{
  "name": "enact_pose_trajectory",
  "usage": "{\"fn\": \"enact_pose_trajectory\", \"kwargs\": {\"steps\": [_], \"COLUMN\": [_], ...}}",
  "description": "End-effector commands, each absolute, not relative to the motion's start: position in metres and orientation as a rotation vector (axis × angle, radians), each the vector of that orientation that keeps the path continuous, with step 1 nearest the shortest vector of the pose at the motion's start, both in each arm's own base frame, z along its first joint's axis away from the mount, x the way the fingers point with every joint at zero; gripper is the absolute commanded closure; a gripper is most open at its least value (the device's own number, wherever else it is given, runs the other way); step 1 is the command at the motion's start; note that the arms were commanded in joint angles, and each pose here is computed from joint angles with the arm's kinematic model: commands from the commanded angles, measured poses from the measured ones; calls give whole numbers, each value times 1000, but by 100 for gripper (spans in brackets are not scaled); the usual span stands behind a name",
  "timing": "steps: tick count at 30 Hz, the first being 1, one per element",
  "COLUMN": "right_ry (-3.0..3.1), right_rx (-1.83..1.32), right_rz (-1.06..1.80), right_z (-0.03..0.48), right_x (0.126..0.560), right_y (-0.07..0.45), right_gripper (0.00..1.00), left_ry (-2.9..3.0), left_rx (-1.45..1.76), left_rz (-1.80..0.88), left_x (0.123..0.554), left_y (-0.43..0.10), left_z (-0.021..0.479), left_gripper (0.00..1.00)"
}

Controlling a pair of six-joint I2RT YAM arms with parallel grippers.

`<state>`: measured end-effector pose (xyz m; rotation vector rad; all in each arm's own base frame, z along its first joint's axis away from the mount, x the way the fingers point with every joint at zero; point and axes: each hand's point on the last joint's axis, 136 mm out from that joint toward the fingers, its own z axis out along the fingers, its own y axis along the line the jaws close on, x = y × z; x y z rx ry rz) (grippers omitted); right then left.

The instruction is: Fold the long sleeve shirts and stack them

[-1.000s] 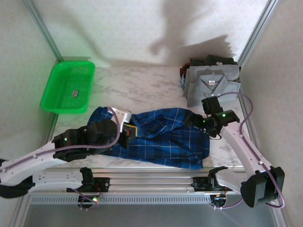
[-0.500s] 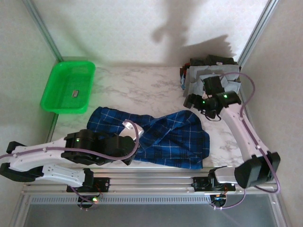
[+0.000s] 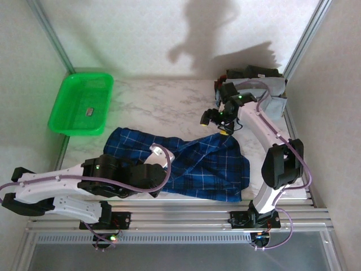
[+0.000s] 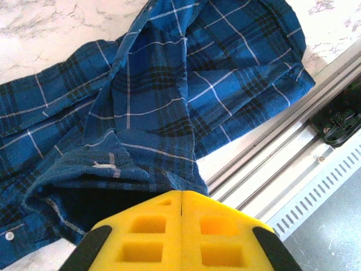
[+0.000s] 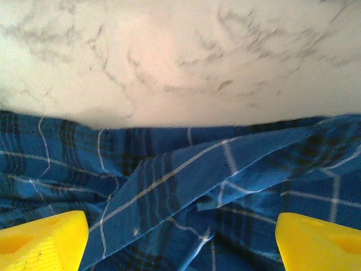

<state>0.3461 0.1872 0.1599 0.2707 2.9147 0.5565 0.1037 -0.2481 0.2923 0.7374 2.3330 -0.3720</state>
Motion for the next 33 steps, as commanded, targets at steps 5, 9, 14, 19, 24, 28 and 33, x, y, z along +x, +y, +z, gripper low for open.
{"fn": "enact_pose_trajectory", "kwargs": {"steps": [5, 9, 14, 19, 24, 28, 33], "right_ry": [3010, 3034, 3058, 3064, 3093, 3093, 3096], "right_rx": [409, 440, 498, 526, 536, 587, 660], "right_rz": [698, 755, 801, 822, 815, 804, 740], "right_z": [139, 132, 133, 130, 116, 104, 90], "right_x": [335, 333, 317, 310, 312, 315, 325], "right_y": [231, 252, 257, 263, 281, 287, 291], "right_gripper": [15, 14, 14, 13, 14, 17, 34], "left_ry": [2296, 2300, 2301, 2304, 2300, 2303, 2304], "left_rx": [759, 776, 766, 768, 778, 788, 798], "left_rz": [-354, -346, -351, -347, -355, -352, -356], "left_x": [106, 105, 105, 105, 105, 104, 103], "left_y": [-247, -250, -251, -253, -256, -258, -260], "left_z": [291, 287, 288, 285, 283, 282, 277], "left_gripper": [100, 100, 100, 100, 100, 100, 100]}}
